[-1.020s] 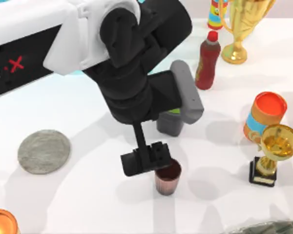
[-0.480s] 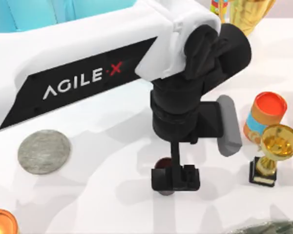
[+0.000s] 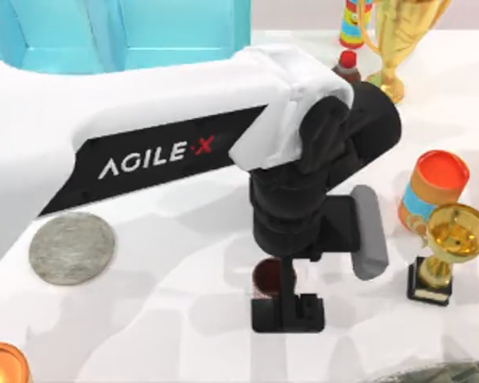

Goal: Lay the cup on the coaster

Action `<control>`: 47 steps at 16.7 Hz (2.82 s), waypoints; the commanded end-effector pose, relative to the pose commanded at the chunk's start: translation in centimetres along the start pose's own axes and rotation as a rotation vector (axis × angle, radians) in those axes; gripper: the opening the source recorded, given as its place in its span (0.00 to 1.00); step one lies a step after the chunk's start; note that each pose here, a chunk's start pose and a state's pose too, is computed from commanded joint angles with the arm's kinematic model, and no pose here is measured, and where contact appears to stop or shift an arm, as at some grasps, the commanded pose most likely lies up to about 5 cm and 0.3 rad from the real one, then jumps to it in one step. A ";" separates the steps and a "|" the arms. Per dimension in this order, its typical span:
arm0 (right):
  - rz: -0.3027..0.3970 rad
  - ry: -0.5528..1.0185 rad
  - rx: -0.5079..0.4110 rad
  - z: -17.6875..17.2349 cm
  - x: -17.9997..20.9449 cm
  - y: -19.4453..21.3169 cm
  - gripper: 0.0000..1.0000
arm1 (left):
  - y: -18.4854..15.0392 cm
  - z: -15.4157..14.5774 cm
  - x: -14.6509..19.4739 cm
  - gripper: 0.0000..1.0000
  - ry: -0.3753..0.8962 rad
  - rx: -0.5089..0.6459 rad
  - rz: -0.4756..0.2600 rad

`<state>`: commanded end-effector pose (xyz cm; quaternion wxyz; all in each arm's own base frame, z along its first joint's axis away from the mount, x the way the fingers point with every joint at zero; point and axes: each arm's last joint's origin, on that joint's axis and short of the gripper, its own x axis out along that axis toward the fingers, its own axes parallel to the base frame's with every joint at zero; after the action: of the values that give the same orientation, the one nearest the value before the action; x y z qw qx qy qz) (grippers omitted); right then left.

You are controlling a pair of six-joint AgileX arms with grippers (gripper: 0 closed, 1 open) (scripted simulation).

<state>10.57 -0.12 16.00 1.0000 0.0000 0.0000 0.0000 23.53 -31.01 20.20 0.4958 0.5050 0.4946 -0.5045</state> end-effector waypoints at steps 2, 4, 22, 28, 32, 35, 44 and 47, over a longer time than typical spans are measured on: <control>0.000 0.000 0.000 0.0 0.0 0.0 1.00 | 0.0 0.0 2.6 1.00 -0.008 0.000 0.006; 0.000 0.000 0.000 0.0 0.0 0.0 1.00 | -0.2 -0.2 4.6 1.00 -0.002 0.000 0.001; 0.000 0.000 0.000 0.0 0.0 0.0 1.00 | -0.3 -0.3 5.4 0.02 0.003 0.001 -0.002; 0.000 0.000 0.000 0.0 0.0 0.0 1.00 | -0.3 -0.3 5.4 0.00 0.003 0.001 -0.002; 0.000 0.000 0.000 0.0 0.0 0.0 1.00 | -0.2 -0.3 5.4 0.00 0.002 -0.002 -0.002; 0.000 0.000 0.000 0.0 0.0 0.0 1.00 | 1.5 -2.0 4.8 0.00 0.005 -0.130 -0.007; 0.000 0.000 0.000 0.0 0.0 0.0 1.00 | 10.1 -18.4 0.6 0.00 0.019 -1.214 -0.039; 0.000 0.000 0.000 0.0 0.0 0.0 1.00 | 10.8 -23.2 -1.0 0.00 -0.003 -1.487 -0.036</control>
<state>10.57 -0.12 16.00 1.0000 0.0000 0.0000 0.0000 34.75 -8.01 21.24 0.6990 0.0274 0.7132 -0.0452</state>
